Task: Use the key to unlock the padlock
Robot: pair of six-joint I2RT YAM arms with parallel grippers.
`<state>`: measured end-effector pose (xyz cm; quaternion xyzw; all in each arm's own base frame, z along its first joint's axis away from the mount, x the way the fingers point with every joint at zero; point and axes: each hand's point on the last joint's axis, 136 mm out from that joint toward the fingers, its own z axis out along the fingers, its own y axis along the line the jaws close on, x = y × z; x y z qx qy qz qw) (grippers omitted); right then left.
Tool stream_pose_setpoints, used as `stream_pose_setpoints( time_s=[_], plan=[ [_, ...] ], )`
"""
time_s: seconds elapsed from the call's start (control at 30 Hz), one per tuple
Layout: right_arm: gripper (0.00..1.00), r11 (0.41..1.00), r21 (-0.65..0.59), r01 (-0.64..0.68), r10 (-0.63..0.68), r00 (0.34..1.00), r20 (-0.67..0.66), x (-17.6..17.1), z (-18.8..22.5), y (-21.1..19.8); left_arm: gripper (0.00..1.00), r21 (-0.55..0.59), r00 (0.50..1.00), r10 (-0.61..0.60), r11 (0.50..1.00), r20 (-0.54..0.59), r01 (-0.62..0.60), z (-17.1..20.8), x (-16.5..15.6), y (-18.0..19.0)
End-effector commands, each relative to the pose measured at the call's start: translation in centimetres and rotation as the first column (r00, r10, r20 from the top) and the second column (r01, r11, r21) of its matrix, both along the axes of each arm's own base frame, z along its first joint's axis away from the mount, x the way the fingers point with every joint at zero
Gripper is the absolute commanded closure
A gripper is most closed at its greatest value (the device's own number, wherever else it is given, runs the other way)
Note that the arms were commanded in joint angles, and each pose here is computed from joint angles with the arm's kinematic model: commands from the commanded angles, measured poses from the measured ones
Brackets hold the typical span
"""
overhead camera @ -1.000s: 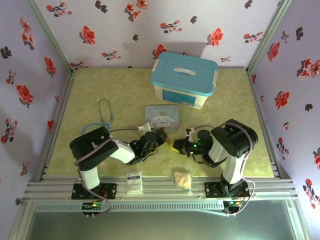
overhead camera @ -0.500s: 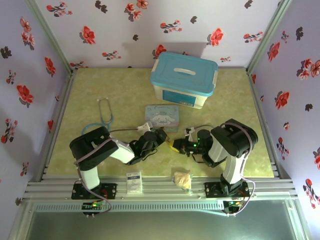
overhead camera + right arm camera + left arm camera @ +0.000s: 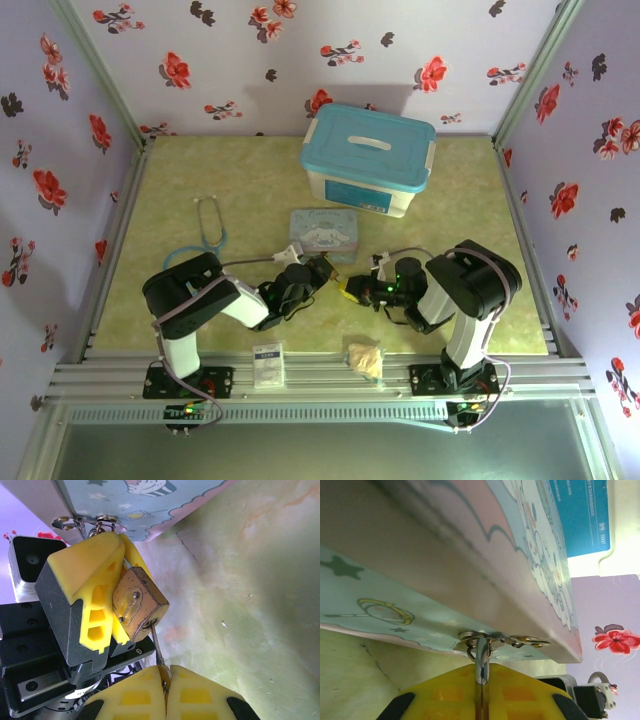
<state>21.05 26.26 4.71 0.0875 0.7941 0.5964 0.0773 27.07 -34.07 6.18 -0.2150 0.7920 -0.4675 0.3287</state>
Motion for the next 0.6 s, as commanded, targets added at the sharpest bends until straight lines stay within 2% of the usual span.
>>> stream_pose_setpoints(
  time_s=[0.0,0.57],
  plan=[
    [1.00,0.997,0.069,0.020,-0.028,0.994,0.109,1.90,3.00,0.58,1.00,-0.039,0.999,-0.032,0.999,0.006,0.032,0.42,-0.49,-0.73],
    [1.00,0.998,0.053,0.044,-0.049,0.993,0.109,1.76,2.59,-0.22,1.00,-0.060,1.000,-0.023,0.998,0.001,0.023,0.04,-0.55,-0.56]
  ],
)
